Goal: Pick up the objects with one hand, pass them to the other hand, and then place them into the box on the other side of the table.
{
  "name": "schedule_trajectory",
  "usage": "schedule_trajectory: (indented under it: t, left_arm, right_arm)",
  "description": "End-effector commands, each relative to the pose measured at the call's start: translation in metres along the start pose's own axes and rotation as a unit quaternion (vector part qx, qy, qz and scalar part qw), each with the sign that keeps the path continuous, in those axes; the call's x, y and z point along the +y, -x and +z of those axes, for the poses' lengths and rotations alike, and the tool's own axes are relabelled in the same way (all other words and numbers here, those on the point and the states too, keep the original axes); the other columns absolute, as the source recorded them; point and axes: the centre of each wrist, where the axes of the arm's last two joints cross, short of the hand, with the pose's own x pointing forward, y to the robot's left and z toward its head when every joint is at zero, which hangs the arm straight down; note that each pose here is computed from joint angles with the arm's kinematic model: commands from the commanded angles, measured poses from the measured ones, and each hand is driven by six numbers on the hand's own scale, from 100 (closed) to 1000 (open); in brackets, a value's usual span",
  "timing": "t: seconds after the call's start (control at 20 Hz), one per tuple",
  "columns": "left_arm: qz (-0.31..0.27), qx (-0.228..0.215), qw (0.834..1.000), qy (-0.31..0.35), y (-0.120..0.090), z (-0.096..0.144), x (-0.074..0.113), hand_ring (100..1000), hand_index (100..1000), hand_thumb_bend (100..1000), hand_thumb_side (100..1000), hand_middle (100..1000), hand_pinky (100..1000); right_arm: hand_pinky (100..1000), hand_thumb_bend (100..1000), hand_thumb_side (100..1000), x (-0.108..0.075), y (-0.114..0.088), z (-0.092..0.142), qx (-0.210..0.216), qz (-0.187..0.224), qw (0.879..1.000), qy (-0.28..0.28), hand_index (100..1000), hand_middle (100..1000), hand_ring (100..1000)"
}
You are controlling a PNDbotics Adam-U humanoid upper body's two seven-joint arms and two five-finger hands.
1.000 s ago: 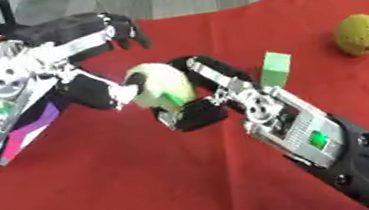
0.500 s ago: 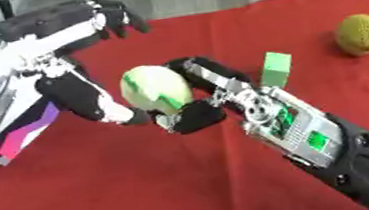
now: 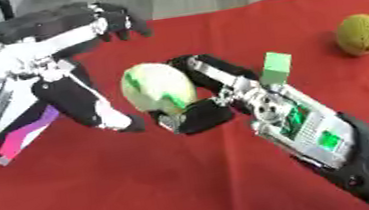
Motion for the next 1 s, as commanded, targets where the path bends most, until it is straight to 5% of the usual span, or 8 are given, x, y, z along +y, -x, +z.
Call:
schedule_trajectory:
  t: [0.05, 1.0]
  left_arm:
    - [-0.026, 0.018, 0.999, 0.013, -0.001, 0.002, 0.006, 857, 897, 679, 286, 878, 849]
    - [-0.028, 0.008, 0.997, -0.065, -0.011, 0.001, 0.005, 748, 750, 487, 355, 708, 758]
  right_arm:
    - [794, 229, 100, -0.006, -0.013, 0.006, -0.021, 0.005, 1.0, -0.002, 706, 619, 612]
    - [794, 246, 100, -0.007, -0.021, 0.011, -0.02, 0.0, 0.999, -0.025, 705, 618, 611]
